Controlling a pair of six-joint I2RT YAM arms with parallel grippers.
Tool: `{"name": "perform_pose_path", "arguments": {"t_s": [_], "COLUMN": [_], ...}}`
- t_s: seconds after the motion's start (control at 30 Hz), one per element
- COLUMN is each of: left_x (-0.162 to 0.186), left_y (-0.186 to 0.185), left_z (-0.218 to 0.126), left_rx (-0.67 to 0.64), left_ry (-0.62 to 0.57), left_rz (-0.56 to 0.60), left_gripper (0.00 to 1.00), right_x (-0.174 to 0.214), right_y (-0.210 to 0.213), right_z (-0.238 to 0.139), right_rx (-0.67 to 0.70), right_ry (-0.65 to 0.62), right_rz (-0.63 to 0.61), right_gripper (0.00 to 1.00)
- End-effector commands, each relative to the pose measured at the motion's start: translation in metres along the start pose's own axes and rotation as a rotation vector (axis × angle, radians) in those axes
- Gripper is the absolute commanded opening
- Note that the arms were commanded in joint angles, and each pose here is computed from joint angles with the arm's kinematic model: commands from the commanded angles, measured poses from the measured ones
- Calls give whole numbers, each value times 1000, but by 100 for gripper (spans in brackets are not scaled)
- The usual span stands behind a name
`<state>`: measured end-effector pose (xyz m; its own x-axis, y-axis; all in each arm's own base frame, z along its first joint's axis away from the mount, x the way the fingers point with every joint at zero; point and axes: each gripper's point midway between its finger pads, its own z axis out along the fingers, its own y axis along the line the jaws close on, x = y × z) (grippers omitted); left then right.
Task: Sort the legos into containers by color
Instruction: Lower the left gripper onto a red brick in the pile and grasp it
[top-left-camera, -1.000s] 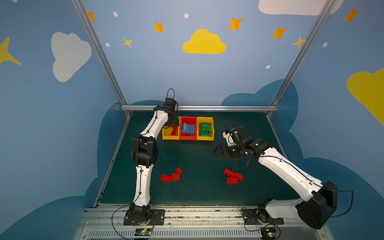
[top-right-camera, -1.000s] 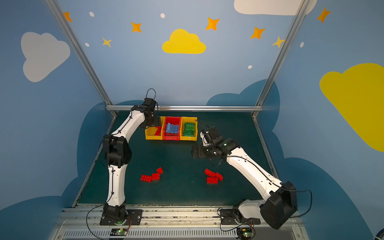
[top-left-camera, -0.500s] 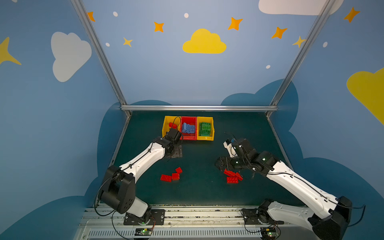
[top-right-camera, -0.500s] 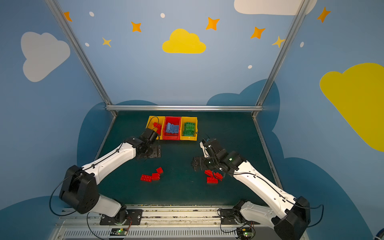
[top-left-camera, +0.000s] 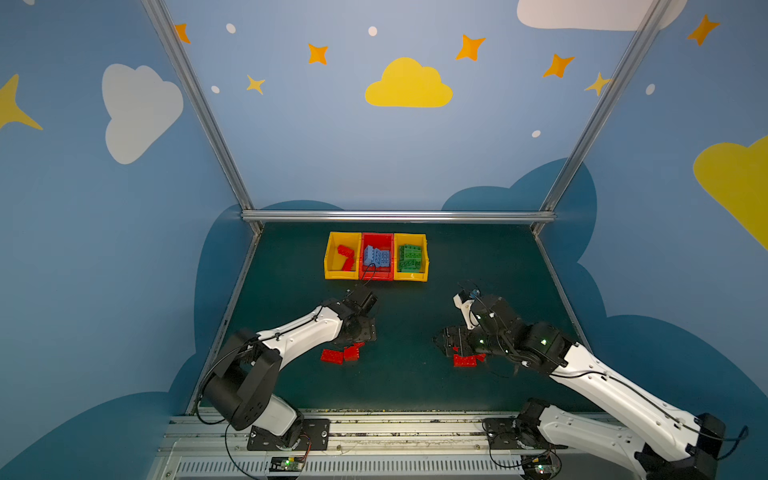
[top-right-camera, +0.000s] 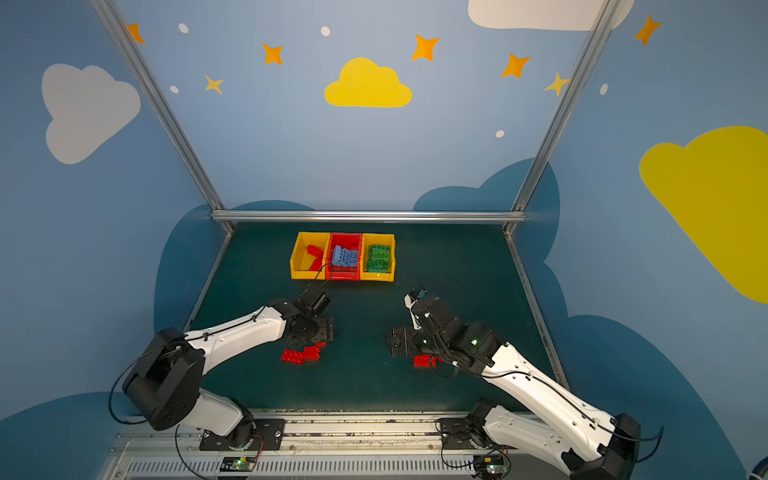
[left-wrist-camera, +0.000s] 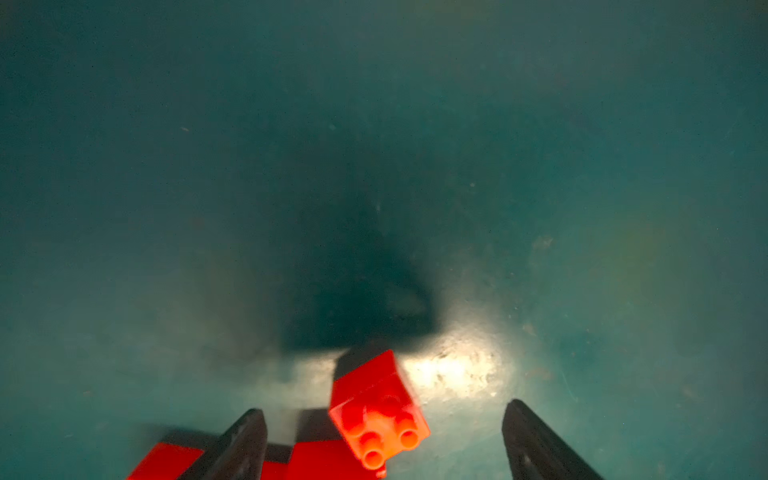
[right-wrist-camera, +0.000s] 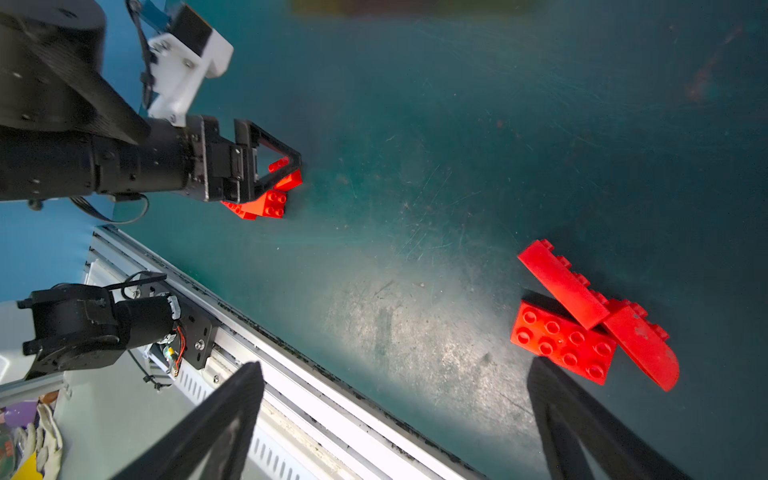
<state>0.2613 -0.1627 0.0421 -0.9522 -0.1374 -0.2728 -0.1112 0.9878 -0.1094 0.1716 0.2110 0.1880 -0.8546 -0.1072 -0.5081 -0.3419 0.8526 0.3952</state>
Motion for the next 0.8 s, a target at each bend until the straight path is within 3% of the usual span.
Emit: {"name": "perform_pose_path", "arguments": {"t_s": [0.0,0.53,0.77], "left_x": [7,22,25], "left_y": [-5,-42,-40], "left_z": [8,26,28], "left_rx": [6,-11,-48], "left_ry": [21,71,78], "left_rz": [-13,86,108], "left_gripper": [86,79,79], "right_x": [7,12,13], "right_y": [-10,-15,-20], "right_z": [1,9,5], "right_rx": [40,60,74], "right_ry": [6,19,4], "right_rz": [13,4,8], "right_gripper": [97,97,97]}}
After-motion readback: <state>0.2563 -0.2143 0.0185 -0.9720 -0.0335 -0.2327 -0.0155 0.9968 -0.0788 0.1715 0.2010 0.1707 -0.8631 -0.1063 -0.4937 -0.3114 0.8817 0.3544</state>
